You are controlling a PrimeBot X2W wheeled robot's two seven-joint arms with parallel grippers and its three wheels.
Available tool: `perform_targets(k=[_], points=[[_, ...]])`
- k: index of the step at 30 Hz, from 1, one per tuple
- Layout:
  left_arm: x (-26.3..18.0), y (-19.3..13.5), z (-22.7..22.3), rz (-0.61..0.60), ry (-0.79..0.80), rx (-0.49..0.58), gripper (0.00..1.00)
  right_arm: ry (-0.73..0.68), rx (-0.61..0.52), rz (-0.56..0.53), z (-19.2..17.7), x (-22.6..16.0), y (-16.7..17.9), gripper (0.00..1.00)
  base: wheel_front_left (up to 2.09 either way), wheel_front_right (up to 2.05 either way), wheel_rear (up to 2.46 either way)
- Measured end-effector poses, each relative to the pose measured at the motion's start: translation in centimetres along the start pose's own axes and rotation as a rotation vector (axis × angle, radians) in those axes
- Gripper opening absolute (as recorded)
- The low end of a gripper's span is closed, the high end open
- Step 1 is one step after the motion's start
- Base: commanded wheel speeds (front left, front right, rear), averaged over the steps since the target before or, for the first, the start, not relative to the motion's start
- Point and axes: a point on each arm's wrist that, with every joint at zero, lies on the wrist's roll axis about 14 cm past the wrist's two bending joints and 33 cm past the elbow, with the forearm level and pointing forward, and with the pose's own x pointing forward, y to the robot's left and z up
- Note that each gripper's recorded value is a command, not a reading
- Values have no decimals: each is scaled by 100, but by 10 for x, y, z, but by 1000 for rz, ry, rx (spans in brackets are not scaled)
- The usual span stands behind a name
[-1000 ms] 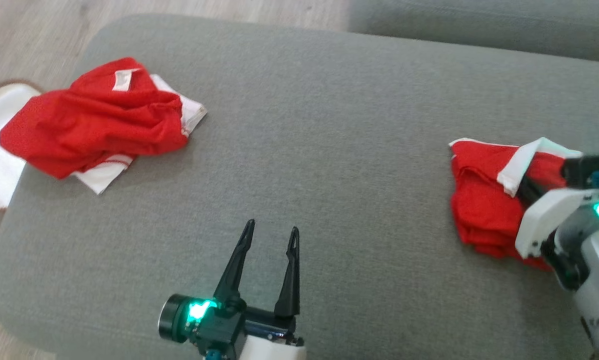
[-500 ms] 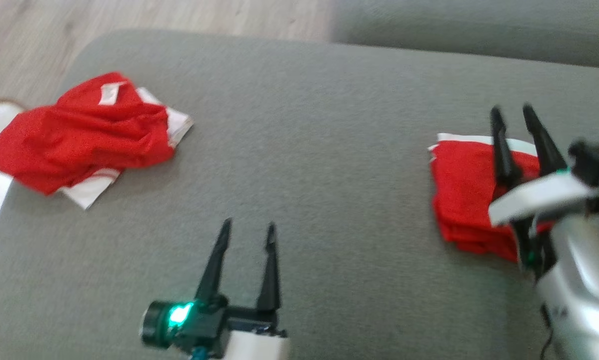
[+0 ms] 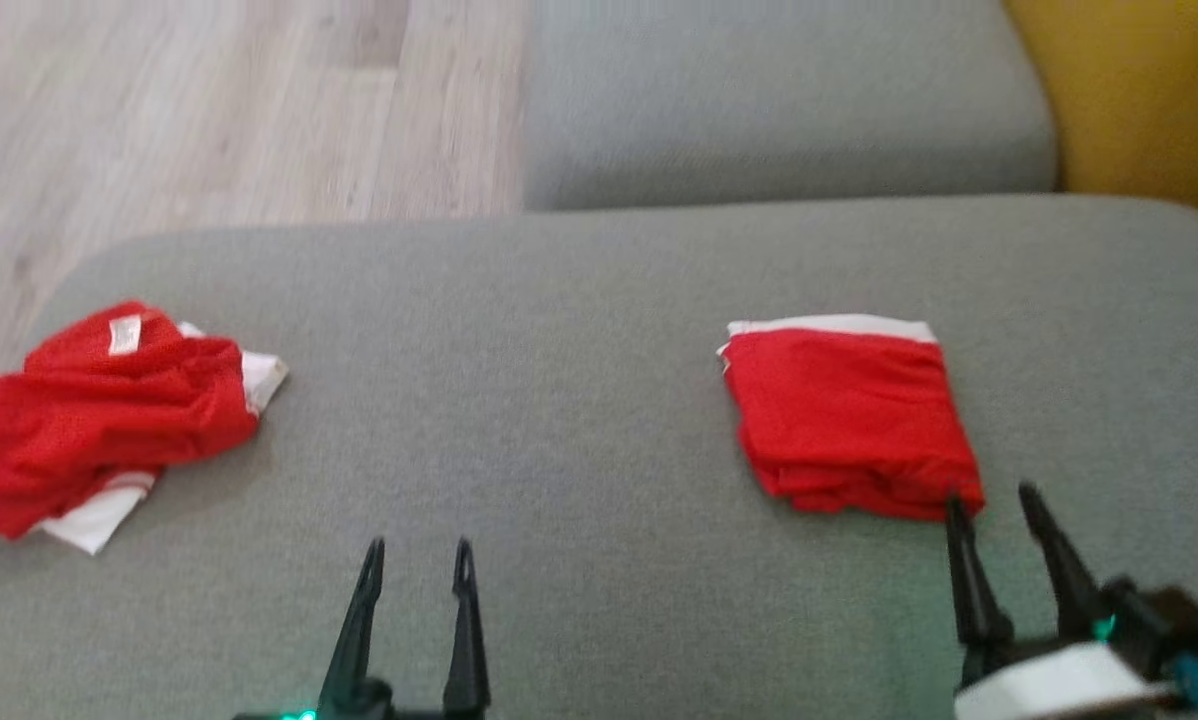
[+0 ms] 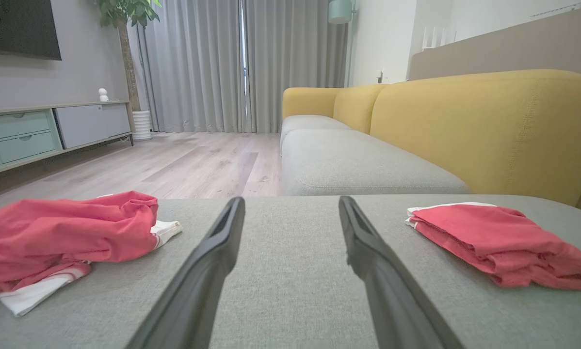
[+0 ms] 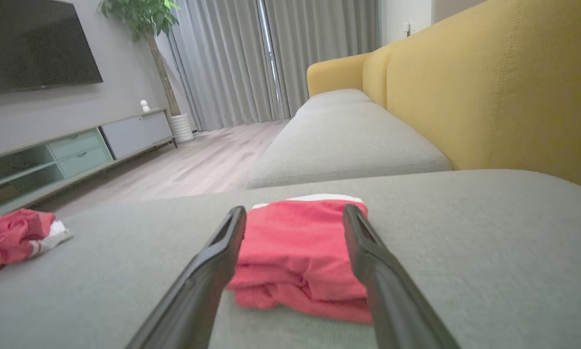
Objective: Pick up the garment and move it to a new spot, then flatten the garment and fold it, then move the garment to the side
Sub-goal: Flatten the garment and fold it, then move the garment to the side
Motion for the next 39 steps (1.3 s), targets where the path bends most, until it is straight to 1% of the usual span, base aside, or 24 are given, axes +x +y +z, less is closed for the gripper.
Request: perform_targets(k=[3, 6, 12, 21, 39], points=[[-12, 4, -3, 8, 7, 4, 100, 15, 2, -28, -7, -19, -1, 100, 0, 0, 0], [-20, 9, -6, 9, 14, 14, 100, 12, -9, -29, -8, -27, 2, 100, 0, 0, 0], [-27, 13, -12, 1, 27, 18, 100, -3, -11, -34, -5, -30, 4, 100, 0, 0, 0], [-27, 11, -10, -10, 20, 17, 100, -2, -6, -44, -7, -33, 3, 100, 0, 0, 0], [-27, 13, -14, -4, 33, 18, 100, 19, -8, -21, -13, -33, 11, 100, 0, 0, 0]])
